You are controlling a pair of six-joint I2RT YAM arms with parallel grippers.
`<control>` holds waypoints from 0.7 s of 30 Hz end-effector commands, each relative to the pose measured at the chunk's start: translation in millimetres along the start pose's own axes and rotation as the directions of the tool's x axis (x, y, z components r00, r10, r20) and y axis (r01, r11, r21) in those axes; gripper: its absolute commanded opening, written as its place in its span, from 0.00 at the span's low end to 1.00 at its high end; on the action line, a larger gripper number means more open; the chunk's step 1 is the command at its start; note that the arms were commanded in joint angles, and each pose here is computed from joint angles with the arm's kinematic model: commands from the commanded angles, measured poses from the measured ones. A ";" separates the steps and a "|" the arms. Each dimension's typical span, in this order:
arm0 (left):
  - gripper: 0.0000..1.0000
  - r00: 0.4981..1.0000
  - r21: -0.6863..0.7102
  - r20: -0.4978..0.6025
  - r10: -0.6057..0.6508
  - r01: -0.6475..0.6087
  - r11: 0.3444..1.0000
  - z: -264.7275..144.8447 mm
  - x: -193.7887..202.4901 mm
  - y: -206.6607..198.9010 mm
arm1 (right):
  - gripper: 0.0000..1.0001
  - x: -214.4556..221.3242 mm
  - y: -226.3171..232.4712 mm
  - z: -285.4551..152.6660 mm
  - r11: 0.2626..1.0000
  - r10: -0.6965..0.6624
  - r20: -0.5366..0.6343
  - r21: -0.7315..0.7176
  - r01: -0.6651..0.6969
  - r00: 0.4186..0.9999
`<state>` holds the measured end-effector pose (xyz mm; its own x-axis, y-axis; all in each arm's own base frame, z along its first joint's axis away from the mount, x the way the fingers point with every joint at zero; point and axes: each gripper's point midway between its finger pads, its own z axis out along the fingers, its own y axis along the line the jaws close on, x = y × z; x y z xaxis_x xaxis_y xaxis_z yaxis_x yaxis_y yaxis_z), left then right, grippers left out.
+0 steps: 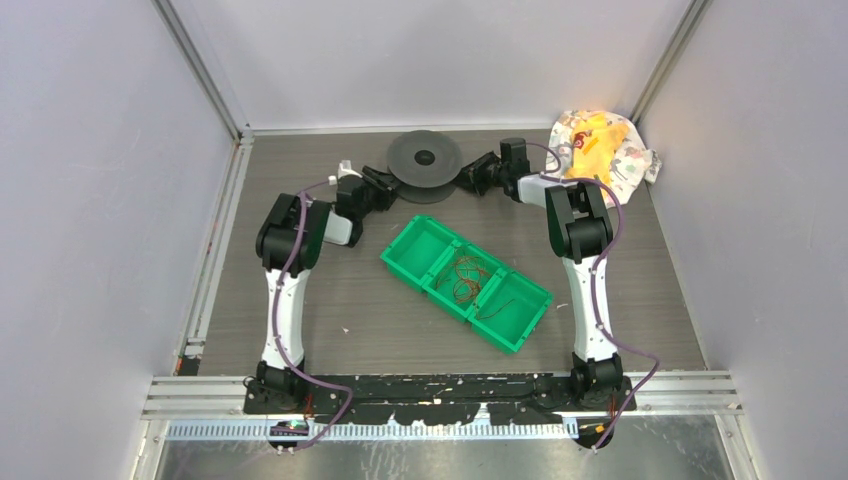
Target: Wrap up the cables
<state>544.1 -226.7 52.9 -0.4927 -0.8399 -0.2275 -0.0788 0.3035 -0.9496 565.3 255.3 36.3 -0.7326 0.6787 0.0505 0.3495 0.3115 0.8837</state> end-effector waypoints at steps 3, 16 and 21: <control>0.49 0.999 0.082 0.006 0.047 -0.047 0.995 -8.2 -7.1 -34.9 | 0.25 -4.6 18.4 -6.3 0.997 -0.031 0.010 -0.064 0.032 0.999; 0.66 0.988 -0.016 -0.047 0.149 -0.150 0.988 -26.2 -15.9 -22.5 | 0.28 -22.2 25.0 -29.7 0.996 -0.030 0.062 -0.080 0.034 0.998; 0.66 0.983 -0.074 -0.086 0.164 -0.170 0.983 -34.6 -18.2 -13.4 | 0.33 -27.1 27.2 -37.6 0.996 -0.048 0.080 -0.066 0.053 0.996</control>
<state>530.4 -204.4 58.7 -0.5465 -0.7762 -0.3145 -0.0901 0.4278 -0.8993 568.7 227.7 37.0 -0.7044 0.7084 0.0448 0.3413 0.2826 0.8964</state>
